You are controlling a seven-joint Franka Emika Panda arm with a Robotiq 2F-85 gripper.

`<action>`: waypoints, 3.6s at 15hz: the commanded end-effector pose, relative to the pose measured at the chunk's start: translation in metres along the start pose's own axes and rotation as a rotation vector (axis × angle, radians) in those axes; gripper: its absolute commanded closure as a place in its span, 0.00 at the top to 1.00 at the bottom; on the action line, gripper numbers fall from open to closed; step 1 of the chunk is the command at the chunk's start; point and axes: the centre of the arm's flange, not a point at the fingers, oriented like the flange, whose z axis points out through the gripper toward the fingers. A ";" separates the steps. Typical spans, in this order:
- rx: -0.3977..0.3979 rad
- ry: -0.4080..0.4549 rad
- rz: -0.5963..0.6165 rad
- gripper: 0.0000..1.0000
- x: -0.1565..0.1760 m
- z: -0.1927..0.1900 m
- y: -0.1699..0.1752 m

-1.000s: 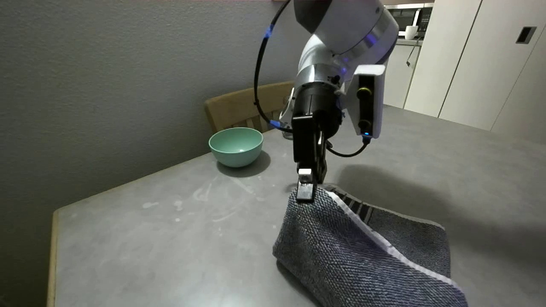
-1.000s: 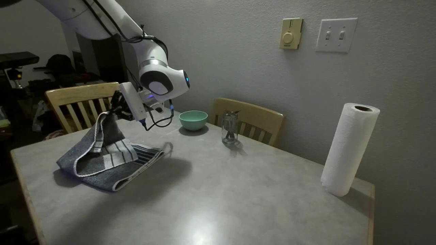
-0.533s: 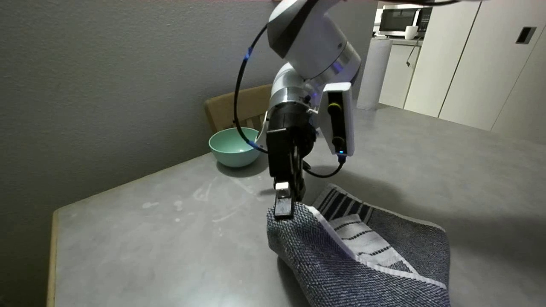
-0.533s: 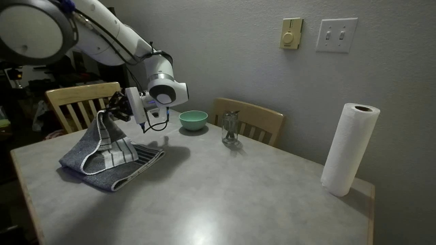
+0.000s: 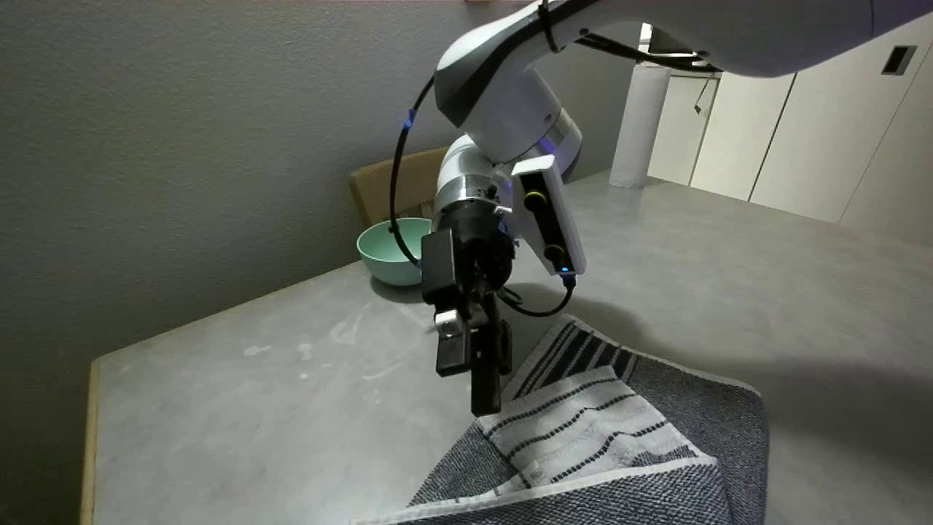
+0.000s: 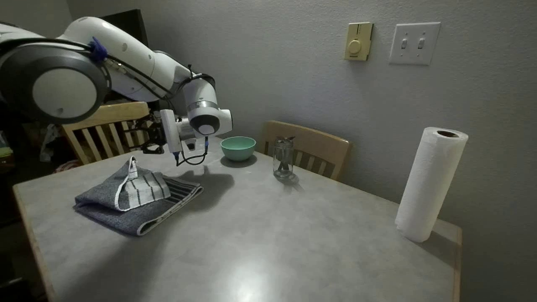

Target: Unfold the grey towel on the table.

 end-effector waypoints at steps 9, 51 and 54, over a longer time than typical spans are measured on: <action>-0.155 0.194 0.110 1.00 -0.070 -0.089 -0.004; -0.826 0.668 0.833 0.00 -0.131 -0.066 0.088; -0.871 0.671 0.884 0.00 -0.151 -0.070 0.095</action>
